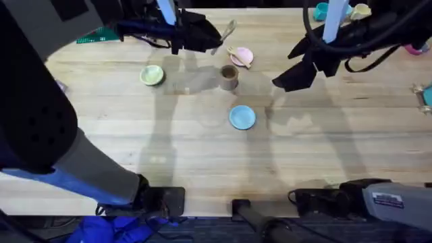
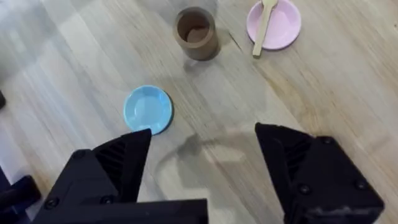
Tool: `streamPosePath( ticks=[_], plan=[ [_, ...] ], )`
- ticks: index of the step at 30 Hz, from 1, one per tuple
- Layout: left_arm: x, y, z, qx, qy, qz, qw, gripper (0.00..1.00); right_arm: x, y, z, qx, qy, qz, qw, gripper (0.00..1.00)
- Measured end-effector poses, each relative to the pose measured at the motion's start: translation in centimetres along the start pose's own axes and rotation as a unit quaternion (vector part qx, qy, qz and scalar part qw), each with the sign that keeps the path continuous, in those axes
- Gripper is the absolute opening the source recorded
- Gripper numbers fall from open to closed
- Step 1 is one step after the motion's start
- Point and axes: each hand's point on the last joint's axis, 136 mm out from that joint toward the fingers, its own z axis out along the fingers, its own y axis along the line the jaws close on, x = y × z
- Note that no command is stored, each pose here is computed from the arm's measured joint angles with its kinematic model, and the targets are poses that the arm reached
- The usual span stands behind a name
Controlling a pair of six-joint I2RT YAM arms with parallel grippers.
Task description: Pick up a utensil and set it on the pink plate, then put the other utensil in the container.
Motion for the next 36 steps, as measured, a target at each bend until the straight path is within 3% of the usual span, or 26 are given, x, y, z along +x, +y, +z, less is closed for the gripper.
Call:
streamPosePath(
  ticks=[12,18,24,36],
  plan=[
    [-1.5,-0.9,-0.1,0.027,-0.043,0.001,0.999,0.042,0.3,0.2,0.0,-0.004,0.005,0.002,1.000,0.997],
    [-1.7,-1.1,-0.1,0.031,-0.049,0.002,0.998,0.041,0.2,0.3,0.0,-0.007,0.003,-0.036,0.999,0.996],
    [-2.6,-1.2,-0.2,0.040,-0.072,0.019,0.996,0.041,-0.2,0.6,-0.3,-0.022,-0.018,-0.078,0.997,0.995],
    [-4.0,-2.1,0.3,0.066,-0.103,0.044,0.992,0.042,-0.4,-0.6,-1.6,-0.045,-0.078,-0.080,0.993,0.996]
  ],
)
